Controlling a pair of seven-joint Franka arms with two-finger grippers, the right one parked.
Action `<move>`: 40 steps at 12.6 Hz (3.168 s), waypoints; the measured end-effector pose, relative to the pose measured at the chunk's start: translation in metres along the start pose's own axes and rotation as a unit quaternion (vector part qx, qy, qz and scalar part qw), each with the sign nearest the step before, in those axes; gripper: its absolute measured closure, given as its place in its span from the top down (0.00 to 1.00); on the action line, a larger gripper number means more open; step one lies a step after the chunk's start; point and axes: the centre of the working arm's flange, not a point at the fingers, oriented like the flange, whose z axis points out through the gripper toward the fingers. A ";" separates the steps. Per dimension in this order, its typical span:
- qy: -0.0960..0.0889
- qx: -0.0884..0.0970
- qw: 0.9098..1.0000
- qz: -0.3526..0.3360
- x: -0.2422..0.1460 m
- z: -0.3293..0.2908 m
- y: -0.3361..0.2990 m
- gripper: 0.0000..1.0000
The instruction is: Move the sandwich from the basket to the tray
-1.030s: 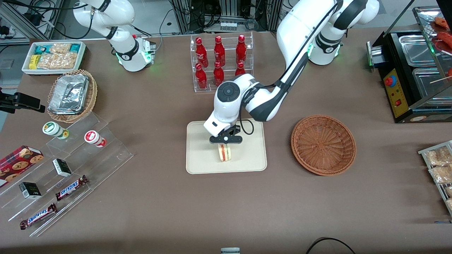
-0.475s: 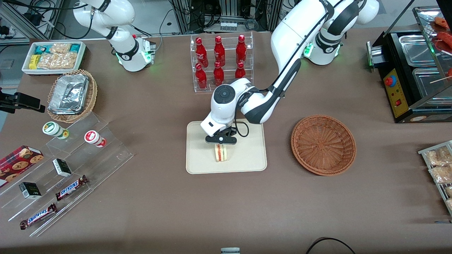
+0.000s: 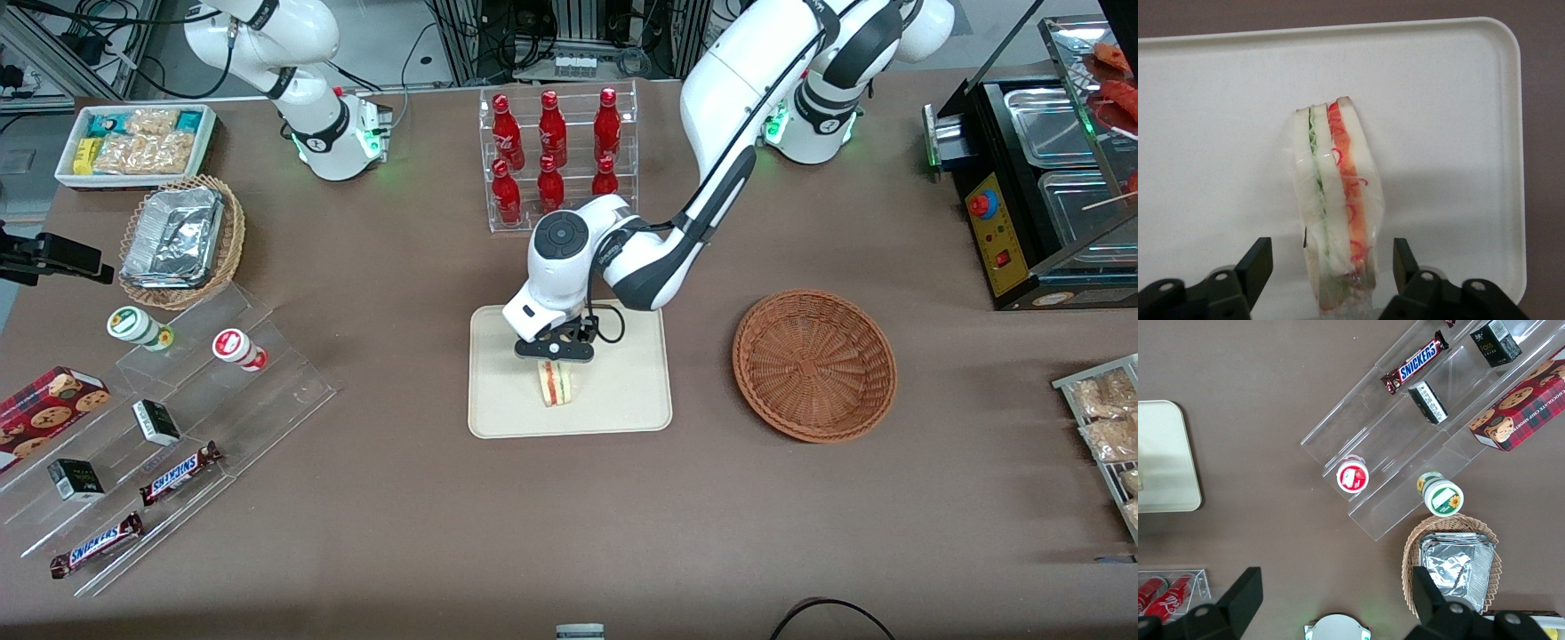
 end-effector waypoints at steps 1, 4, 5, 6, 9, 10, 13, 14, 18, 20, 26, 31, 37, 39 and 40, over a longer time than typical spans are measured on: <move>0.003 0.000 1.000 -0.004 0.004 -0.015 0.001 0.99; 0.036 -0.014 0.997 -0.062 0.025 -0.094 -0.006 1.00; 0.051 -0.022 0.994 -0.092 0.039 -0.124 -0.019 1.00; 0.062 -0.030 0.990 -0.125 0.055 -0.153 -0.038 1.00; 0.055 -0.033 0.977 -0.202 0.092 -0.228 -0.113 1.00; 0.055 -0.026 0.974 -0.217 0.097 -0.250 -0.133 1.00; 0.054 -0.006 0.964 -0.260 0.106 -0.298 -0.192 1.00; 0.053 0.001 0.961 -0.270 0.110 -0.308 -0.212 1.00; 0.017 0.035 0.971 -0.237 0.106 -0.340 -0.298 1.00; -0.009 0.040 0.978 -0.205 0.095 -0.363 -0.351 1.00; -0.057 0.059 0.993 -0.079 0.042 -0.384 -0.432 1.00; -0.038 0.053 0.997 -0.050 0.041 -0.409 -0.474 1.00; -0.014 0.049 0.998 -0.048 0.055 -0.424 -0.456 1.00; -0.014 0.048 0.997 -0.053 0.066 -0.424 -0.462 1.00; -0.015 0.048 0.997 -0.054 0.069 -0.423 -0.462 1.00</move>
